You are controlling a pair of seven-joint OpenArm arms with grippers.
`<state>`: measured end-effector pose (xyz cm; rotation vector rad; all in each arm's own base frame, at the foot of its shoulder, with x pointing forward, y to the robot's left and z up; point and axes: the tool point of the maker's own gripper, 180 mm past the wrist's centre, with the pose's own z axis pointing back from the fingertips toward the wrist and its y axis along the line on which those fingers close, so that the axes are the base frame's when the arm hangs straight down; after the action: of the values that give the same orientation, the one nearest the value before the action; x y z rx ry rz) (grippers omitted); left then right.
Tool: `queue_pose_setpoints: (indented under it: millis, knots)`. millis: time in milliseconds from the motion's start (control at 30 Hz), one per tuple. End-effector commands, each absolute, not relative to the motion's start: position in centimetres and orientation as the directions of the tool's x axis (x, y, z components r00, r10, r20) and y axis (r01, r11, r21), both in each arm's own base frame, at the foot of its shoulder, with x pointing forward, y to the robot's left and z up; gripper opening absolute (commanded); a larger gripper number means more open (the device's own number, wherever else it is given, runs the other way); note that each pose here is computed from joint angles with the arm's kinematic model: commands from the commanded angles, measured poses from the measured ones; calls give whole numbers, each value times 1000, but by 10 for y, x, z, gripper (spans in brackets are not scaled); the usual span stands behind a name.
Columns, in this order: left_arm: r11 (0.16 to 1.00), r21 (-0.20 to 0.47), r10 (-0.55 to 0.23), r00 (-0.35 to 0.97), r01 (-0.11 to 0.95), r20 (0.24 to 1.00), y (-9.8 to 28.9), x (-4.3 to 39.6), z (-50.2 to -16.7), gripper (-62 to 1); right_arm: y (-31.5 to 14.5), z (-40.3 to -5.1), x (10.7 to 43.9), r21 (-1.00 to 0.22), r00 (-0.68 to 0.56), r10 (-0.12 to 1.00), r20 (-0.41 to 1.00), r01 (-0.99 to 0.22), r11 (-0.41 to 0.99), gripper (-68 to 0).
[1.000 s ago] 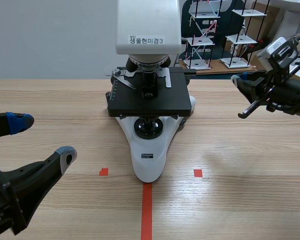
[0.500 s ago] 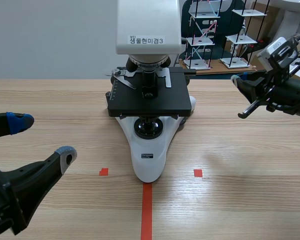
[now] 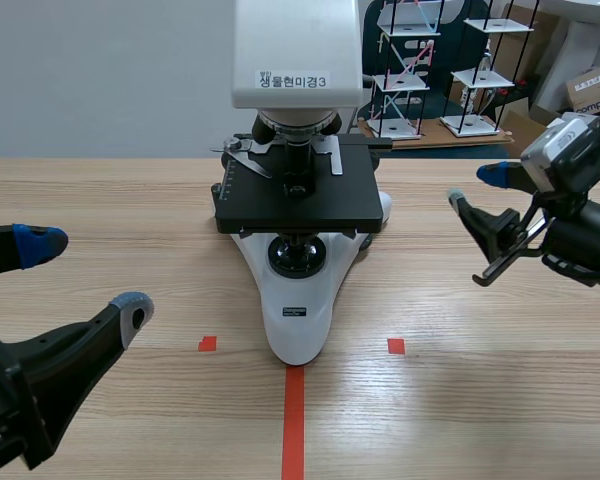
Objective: Return to the home posture
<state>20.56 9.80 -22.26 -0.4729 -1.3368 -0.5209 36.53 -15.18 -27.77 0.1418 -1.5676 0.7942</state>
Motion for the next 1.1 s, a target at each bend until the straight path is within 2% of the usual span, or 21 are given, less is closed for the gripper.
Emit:
queue_pose_setpoints:
  millis: [0,100,200,267,500,833,1067]
  knots:
    - [794,-27,-63,127,607,990,96,207,-213,-13,-158,-255,366,-387,-220,319,922,-485,784,-262]
    - [794,-27,-63,127,607,990,96,207,-213,-13,-164,-246,355,-314,-187,257,948,-435,844,-162]
    - [794,-27,-63,127,607,990,96,207,-213,-13,-165,-241,341,-281,-153,238,959,-416,865,-155]
    - [794,-27,-63,127,607,990,96,207,-213,-13,-160,-235,328,-282,-155,238,959,-417,864,-119]
    - [794,-27,-63,127,607,990,96,207,-213,-13,-129,-214,282,-278,-169,223,960,-487,828,-54]
    - [794,-27,-63,127,607,990,96,207,-213,-13,-115,-238,238,-179,-54,180,982,-558,810,-36]
    - [794,-27,-63,127,607,990,96,207,-213,-13,-94,-222,213,-155,-66,144,987,-606,780,-36]
